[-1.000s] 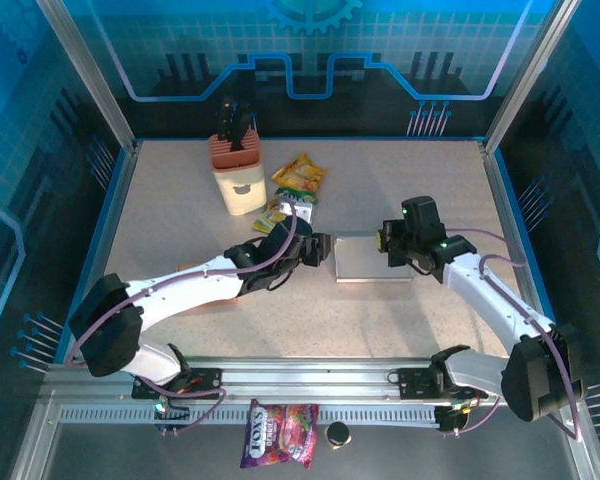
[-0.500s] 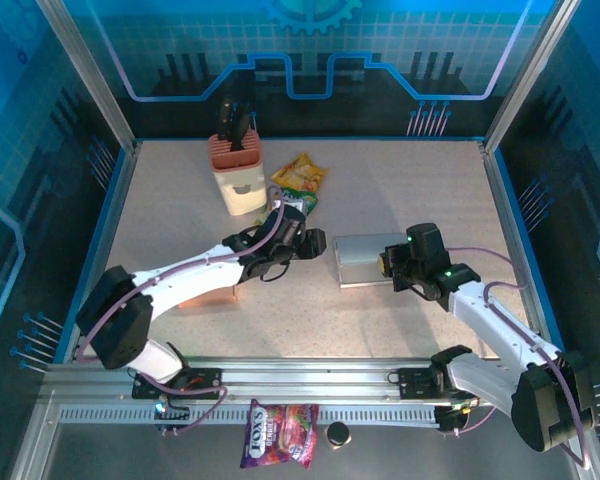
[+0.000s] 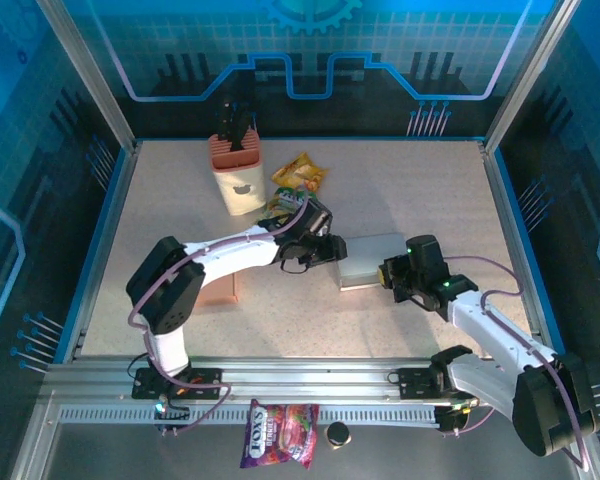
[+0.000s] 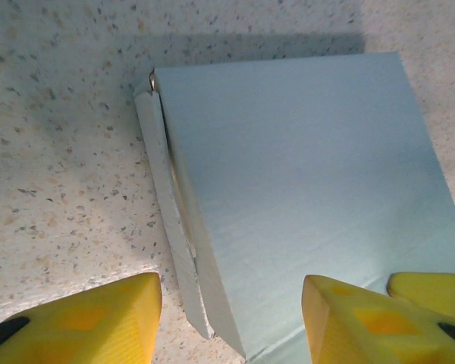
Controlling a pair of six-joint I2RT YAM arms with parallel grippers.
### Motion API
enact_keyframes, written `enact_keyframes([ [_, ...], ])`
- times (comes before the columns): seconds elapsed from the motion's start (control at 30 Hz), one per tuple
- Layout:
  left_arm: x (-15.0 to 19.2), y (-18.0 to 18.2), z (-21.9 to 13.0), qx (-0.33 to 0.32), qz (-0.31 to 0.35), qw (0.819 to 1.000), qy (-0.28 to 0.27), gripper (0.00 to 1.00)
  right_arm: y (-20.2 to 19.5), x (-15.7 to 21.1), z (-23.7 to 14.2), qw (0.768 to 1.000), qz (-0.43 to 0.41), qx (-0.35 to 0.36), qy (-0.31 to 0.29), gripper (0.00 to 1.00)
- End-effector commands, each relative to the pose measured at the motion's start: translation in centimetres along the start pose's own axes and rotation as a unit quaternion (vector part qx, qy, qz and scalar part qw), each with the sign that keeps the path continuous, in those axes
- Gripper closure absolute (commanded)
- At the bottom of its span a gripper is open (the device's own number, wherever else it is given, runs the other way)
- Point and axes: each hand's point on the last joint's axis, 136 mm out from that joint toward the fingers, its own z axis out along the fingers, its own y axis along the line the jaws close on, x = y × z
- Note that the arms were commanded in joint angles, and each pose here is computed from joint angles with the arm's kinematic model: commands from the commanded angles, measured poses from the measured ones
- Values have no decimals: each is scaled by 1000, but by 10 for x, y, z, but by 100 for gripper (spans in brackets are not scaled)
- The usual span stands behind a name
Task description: Fold the paper box
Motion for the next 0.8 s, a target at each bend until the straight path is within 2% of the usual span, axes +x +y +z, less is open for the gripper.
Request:
enact_keyframes([
  [0.0, 11, 11, 8, -23, -20, 999, 39, 49, -12, 5, 5, 1000, -15, 18, 12, 100],
  [0.1, 12, 15, 12, -28, -17, 999, 39, 49, -14, 5, 6, 1000, -16, 23, 15, 100],
  [0.3, 14, 17, 26, -15, -14, 999, 43, 54, -19, 7, 8, 999, -24, 35, 21, 92],
  [0.4, 14, 21, 26, -27, -12, 999, 41, 58, -20, 6, 6, 998, -36, 41, 24, 80],
  [0.47, 15, 24, 26, -29, -10, 999, 42, 60, -17, 3, 0, 997, -60, 47, 23, 67],
  [0.6, 19, 31, 28, -36, -11, 998, 44, 61, -7, -12, -31, 983, -166, 82, 7, 49],
  [0.77, 18, 31, 29, -33, -5, 999, 41, 64, 15, -47, -75, 934, -330, 134, -34, 39],
])
